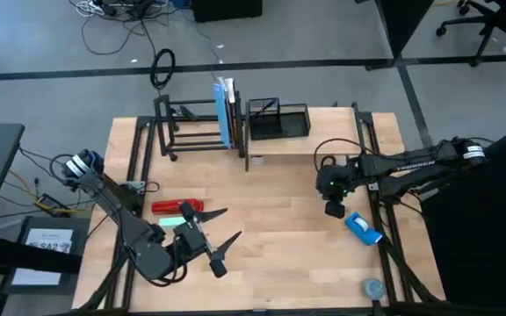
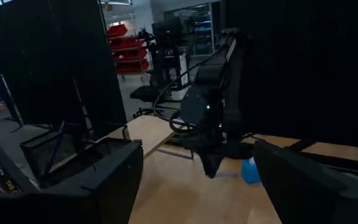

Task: Stock shelves
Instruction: Remove the violet pen from the pen holder of the black desk organizer, then remove the blue pen from the pen holder of the black desk organizer

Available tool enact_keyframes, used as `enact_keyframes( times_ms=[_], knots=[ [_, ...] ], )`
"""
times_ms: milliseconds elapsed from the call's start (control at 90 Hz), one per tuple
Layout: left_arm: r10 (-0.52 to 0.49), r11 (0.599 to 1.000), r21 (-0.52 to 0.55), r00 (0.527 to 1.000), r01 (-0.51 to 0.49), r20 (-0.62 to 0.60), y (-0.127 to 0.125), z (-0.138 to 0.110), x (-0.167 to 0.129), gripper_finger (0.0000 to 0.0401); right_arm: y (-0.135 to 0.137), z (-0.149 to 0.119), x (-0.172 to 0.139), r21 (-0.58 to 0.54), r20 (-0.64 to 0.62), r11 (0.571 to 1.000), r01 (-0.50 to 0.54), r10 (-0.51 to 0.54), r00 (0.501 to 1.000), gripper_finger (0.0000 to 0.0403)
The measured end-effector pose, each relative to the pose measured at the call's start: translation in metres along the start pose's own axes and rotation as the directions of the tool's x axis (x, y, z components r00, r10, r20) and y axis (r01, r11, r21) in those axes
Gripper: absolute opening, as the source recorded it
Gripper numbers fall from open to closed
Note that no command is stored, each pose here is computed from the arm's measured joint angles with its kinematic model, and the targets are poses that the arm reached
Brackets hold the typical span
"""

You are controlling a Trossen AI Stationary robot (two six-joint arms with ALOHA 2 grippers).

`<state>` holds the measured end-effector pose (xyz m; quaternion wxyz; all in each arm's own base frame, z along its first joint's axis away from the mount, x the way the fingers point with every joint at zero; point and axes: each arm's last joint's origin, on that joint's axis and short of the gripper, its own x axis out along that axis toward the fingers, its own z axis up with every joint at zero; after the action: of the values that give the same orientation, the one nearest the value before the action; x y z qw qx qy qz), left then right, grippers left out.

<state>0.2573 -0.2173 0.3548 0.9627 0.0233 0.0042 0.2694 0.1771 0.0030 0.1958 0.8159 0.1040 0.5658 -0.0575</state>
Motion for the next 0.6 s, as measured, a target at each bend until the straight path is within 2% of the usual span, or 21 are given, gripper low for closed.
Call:
enact_keyframes(
  times_ms=[256, 311, 378, 467, 533, 600],
  knots=[
    [0.000, 1.000, 0.000, 1.000, 0.000, 0.000, 0.000, 0.000, 0.000, 0.0284, 0.001, 0.006, -0.006, 0.011, 0.028, 1.000, 0.017, -0.017, 0.999, 0.0139],
    [0.000, 1.000, 0.001, 1.000, 0.000, 0.000, 0.000, 0.000, 0.000, 0.0284, 0.004, 0.015, -0.013, 0.011, 0.088, 1.000, -0.005, 0.004, 0.996, 0.0156],
    [0.000, 1.000, 0.004, 1.000, 0.000, -0.001, 0.000, 0.000, 0.000, 0.0284, 0.008, 0.033, -0.023, 0.014, 0.224, 0.999, -0.046, 0.042, 0.974, 0.0172],
    [0.000, 1.000, 0.013, 1.000, 0.001, -0.002, 0.000, -0.001, 0.000, 0.0284, 0.016, 0.062, -0.043, -0.007, 0.479, 0.993, -0.116, 0.105, 0.872, 0.0187],
    [0.002, 1.000, 0.021, 1.000, -0.002, -0.003, 0.000, -0.001, 0.001, 0.0284, 0.016, 0.082, -0.063, -0.022, 0.656, 0.992, -0.124, 0.108, 0.747, 0.0194],
    [0.008, 0.999, 0.031, 1.000, -0.007, -0.006, 0.001, -0.002, 0.002, 0.0284, 0.006, 0.102, -0.083, 0.034, 0.786, 0.995, -0.090, 0.029, 0.617, 0.0199]
  ],
)
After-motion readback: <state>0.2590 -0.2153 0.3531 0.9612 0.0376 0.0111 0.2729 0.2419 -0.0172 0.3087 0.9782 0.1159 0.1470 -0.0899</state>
